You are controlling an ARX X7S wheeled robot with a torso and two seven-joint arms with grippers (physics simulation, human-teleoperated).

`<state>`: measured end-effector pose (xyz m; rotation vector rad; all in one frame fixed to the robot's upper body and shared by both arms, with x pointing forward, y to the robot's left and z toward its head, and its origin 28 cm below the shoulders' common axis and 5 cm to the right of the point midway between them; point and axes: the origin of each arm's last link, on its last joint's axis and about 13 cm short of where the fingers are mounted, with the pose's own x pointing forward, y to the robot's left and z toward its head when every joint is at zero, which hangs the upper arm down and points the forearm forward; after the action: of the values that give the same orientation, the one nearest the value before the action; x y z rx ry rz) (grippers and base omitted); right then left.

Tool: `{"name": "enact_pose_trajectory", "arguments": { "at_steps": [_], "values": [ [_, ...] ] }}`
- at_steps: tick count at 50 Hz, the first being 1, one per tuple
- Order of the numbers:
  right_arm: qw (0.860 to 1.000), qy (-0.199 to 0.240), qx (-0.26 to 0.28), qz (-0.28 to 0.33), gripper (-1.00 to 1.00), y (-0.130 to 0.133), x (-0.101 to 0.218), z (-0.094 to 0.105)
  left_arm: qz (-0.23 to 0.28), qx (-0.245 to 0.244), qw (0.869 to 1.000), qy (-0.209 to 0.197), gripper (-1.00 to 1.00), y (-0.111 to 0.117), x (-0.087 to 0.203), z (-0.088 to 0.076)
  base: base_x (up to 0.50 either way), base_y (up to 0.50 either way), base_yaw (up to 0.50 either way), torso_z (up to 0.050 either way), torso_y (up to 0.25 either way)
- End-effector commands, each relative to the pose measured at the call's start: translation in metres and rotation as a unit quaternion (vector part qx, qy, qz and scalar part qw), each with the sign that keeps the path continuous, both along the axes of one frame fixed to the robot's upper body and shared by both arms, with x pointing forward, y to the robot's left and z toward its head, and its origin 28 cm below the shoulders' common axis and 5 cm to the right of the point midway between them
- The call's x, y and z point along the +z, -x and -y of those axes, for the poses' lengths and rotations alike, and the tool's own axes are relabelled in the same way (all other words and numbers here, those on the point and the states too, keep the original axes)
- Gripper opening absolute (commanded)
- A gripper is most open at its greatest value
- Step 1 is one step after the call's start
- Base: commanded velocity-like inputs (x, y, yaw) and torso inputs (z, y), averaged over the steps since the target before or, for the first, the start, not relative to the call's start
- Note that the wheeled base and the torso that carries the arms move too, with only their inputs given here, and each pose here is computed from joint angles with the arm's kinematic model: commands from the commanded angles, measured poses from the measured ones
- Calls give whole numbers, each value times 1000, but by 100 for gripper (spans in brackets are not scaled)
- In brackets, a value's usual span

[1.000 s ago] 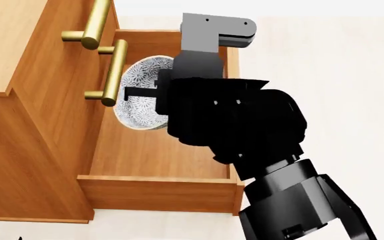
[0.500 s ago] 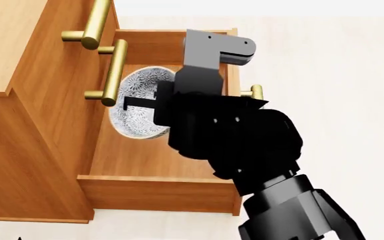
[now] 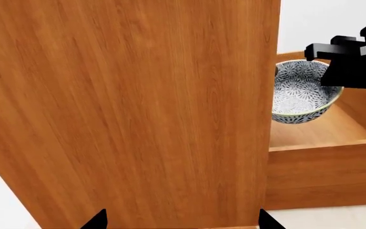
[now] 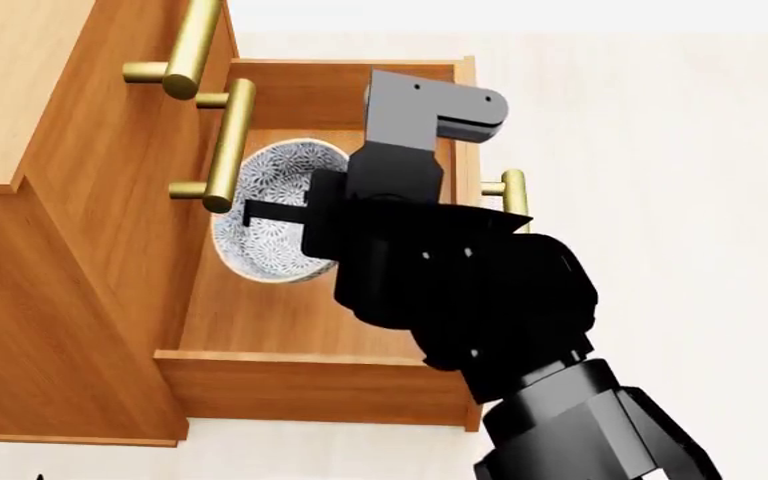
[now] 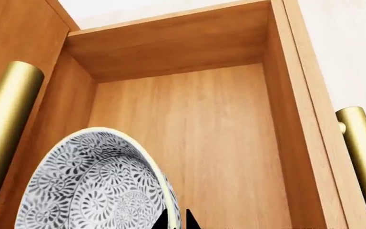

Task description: Put the bowl in the bottom drawer of the cabinet and close it.

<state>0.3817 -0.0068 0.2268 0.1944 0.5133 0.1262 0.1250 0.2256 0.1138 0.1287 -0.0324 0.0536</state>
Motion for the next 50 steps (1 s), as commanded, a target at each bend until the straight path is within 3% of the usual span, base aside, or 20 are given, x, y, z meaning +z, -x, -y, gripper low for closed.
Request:
{"name": "enact_pose_trajectory", "arguments": {
  "at_steps": [1, 13, 14, 15, 50],
  "values": [
    [999, -21, 29, 4, -100, 1, 4, -6, 14, -29, 999, 38, 100, 3, 8, 5, 0, 0, 0, 0, 0],
    [1000, -13, 9, -1, -100, -2, 2, -4, 13, -29, 999, 38, 100, 3, 8, 5, 0, 0, 0, 0, 1],
    [1000, -18, 10, -4, 100, -2, 2, -3, 13, -29, 999, 39, 100, 3, 8, 5, 0, 0, 0, 0, 0],
    [1000, -2, 26, 11, 100, -1, 3, -4, 13, -29, 999, 38, 100, 3, 8, 5, 0, 0, 0, 0, 0],
    [1000, -2, 23, 10, 100, 0, 4, -2, 11, -30, 999, 38, 100, 2, 7, 6, 0, 0, 0, 0, 0]
  ]
}}
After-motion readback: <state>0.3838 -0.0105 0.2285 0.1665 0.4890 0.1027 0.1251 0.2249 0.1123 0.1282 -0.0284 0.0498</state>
